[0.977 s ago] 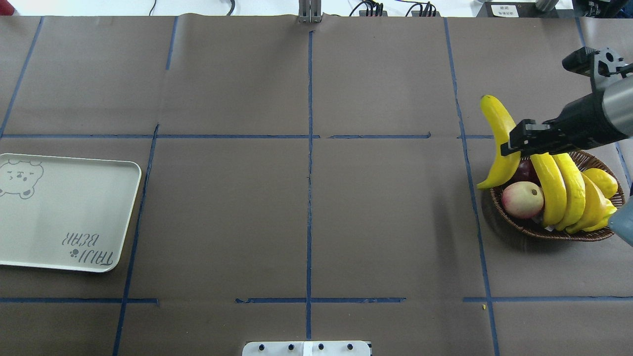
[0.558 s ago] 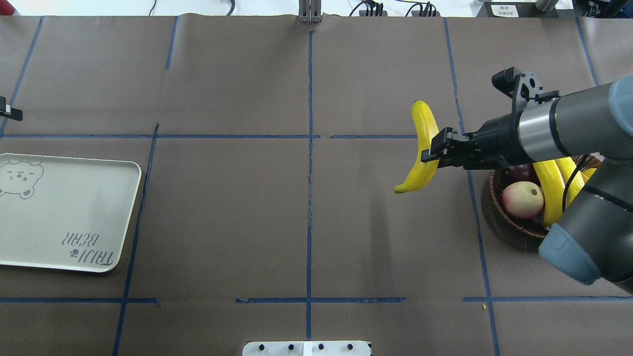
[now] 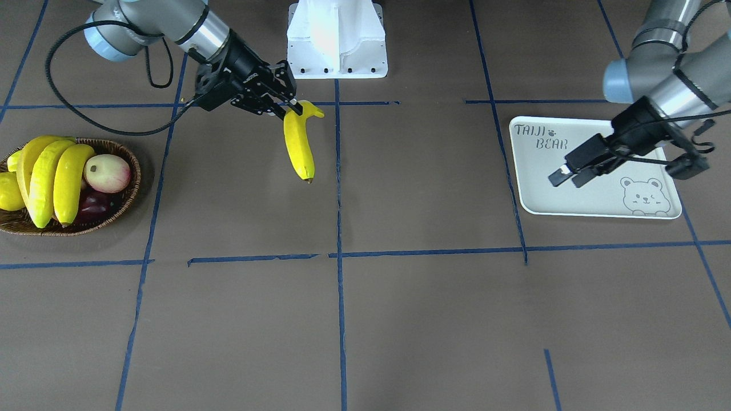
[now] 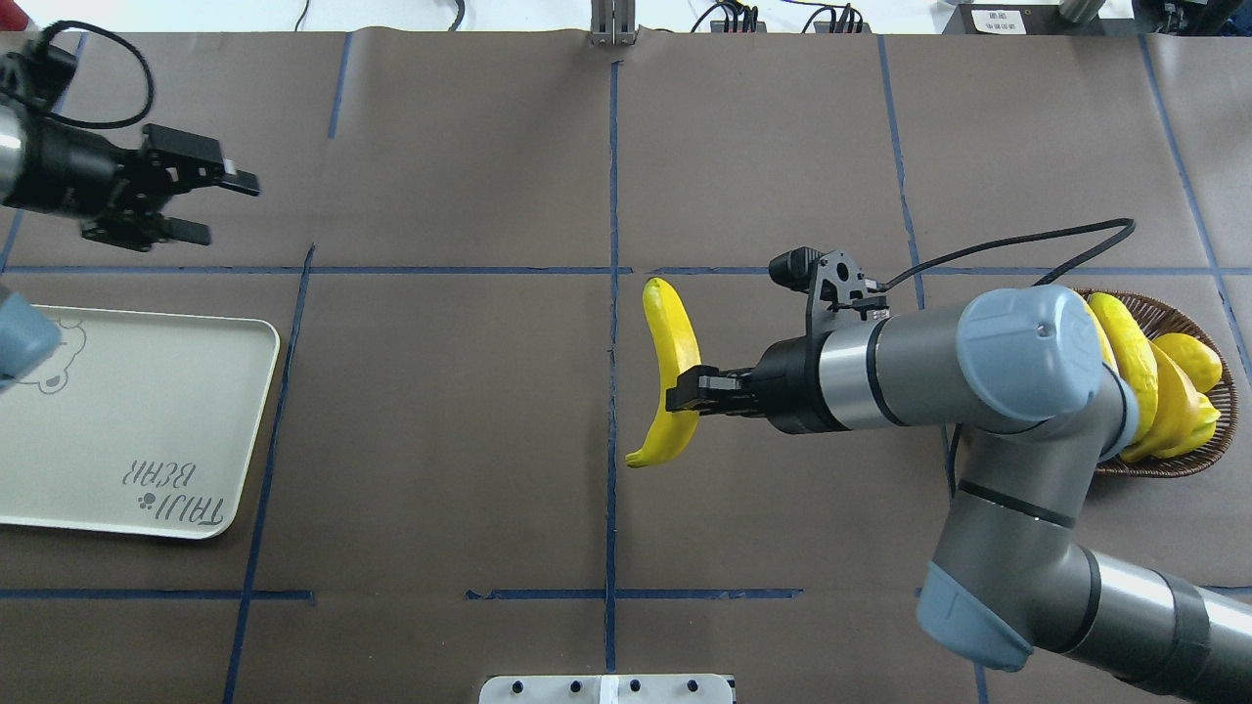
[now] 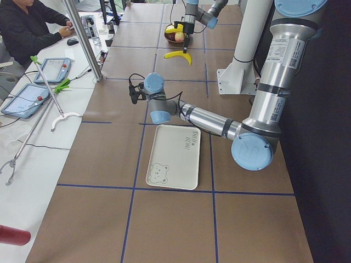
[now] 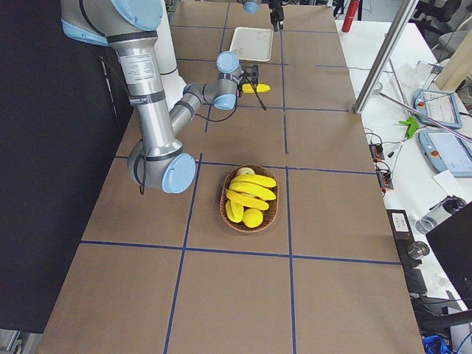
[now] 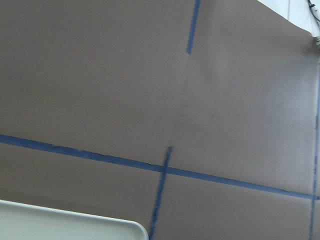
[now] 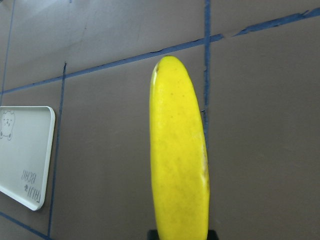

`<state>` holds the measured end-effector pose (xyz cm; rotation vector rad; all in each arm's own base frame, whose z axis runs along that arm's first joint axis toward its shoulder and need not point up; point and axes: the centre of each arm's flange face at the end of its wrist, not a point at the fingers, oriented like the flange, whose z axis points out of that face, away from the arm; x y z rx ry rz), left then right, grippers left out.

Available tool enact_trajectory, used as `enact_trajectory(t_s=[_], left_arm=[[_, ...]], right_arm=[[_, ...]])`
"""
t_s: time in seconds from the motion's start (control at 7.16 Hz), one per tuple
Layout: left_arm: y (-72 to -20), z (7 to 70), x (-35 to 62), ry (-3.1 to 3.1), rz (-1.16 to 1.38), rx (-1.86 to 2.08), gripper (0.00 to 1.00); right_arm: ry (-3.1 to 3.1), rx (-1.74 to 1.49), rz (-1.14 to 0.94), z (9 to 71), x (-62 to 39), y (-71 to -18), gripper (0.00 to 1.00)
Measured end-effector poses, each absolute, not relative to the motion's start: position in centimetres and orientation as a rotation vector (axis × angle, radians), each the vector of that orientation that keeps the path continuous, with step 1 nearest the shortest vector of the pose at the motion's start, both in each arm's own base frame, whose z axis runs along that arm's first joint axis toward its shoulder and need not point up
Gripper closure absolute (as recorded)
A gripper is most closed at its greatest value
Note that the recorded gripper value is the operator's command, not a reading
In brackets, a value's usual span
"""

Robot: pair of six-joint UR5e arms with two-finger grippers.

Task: Transfer all bananas from basket to plate

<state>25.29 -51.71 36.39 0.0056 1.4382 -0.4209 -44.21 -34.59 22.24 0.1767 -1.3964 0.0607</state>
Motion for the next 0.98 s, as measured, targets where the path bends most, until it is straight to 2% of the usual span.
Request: enact_trajectory(t_s=[0.28,0.56,0.98], left_arm=[[-47.3,29.0,35.2,1.573,-0.500,-0.078,0.00],[-44.1,23.2,41.3,1.660,-0.531,-0.162,0.00],[-39.2,19.9,48.5,1.692,-0.552,-0.197,0.01]], right_arm=[[-1.406,0.196,0.057,21.1,-45.8,-33.9,0.99],[-1.413,0.202,0.056,20.6,-46.0,-33.9,0.99],[-1.426,0.204,0.052,19.8,-46.3,-33.7,0.99]])
